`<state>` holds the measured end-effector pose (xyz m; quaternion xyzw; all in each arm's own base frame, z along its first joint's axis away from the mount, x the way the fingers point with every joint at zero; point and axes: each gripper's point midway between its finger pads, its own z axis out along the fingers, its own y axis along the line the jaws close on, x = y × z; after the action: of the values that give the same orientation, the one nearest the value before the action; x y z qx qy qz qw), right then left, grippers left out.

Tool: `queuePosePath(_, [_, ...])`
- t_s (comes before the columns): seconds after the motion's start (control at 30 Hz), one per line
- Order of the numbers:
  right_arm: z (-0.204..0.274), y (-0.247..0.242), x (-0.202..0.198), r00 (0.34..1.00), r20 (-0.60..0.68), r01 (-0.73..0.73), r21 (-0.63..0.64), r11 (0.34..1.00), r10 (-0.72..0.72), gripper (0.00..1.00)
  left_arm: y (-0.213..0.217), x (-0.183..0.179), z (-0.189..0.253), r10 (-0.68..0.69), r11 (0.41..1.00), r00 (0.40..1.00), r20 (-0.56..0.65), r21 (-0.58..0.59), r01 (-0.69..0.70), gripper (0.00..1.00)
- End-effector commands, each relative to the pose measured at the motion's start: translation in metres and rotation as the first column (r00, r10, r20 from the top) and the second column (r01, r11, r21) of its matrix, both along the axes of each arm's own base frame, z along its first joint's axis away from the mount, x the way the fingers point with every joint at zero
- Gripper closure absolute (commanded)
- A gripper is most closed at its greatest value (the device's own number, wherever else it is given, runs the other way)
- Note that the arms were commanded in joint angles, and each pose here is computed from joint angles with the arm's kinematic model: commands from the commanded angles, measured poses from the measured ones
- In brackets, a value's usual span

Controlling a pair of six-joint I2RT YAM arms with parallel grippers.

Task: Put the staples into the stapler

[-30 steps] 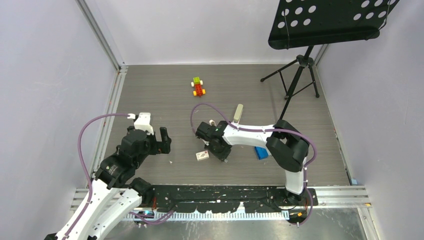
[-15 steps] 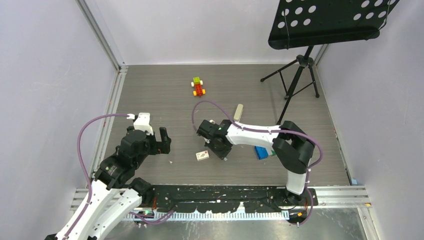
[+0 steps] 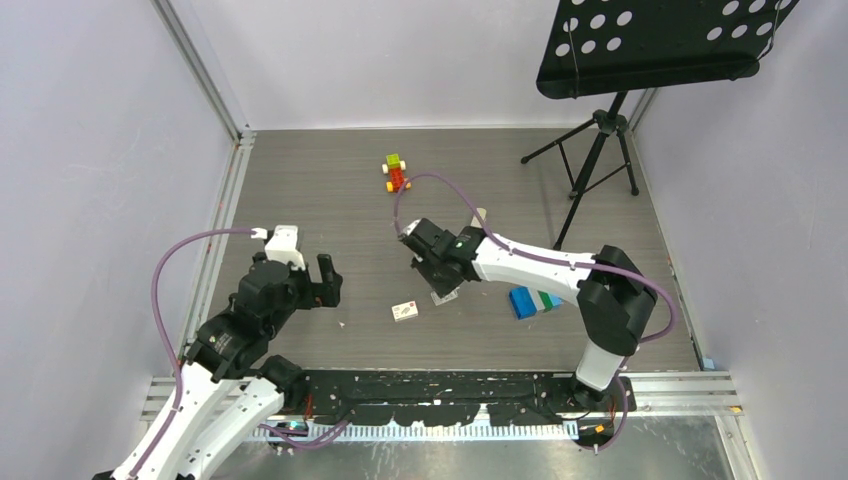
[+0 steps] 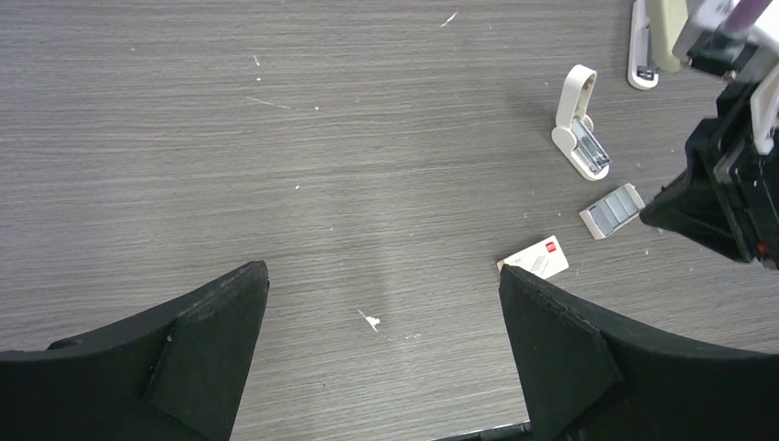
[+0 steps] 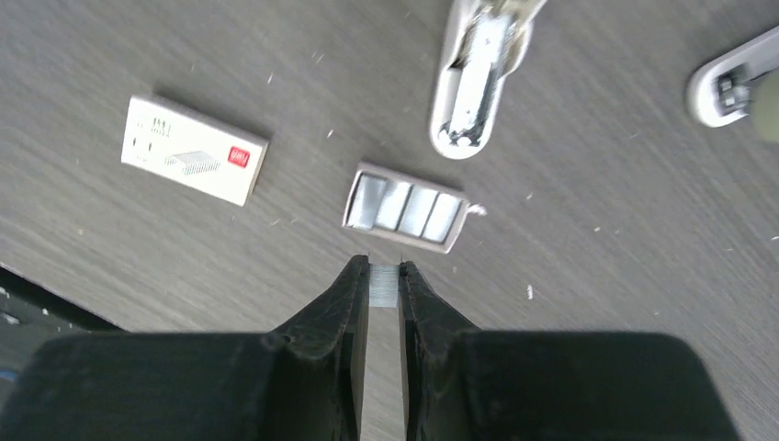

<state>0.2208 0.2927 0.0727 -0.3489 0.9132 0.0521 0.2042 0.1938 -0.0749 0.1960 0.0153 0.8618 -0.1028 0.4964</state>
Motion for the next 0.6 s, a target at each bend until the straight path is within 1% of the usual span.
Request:
queuePosePath(0.0, [0.035, 0.009, 0.033, 0.987, 0.131, 0.074, 0.134, 0.988, -0.092, 0.83, -0.004, 0.005, 0.011, -0.015, 1.0, 0.998, 0.056, -0.025, 0.017, 0.0])
queuePosePath(0.2, [0.037, 0.01, 0.052, 0.976, 0.179, 0.091, 0.168, 0.981, -0.121, 0.83, -0.005, 0.005, 0.01, -0.021, 0.999, 0.998, 0.053, -0.028, 0.022, 0.0])
queuePosePath(0.57, [0.024, 0.018, 0.077, 0.968, 0.205, 0.101, 0.205, 0.973, -0.144, 0.83, -0.005, 0.006, 0.009, -0.019, 0.999, 0.999, 0.051, -0.028, 0.02, 0.0])
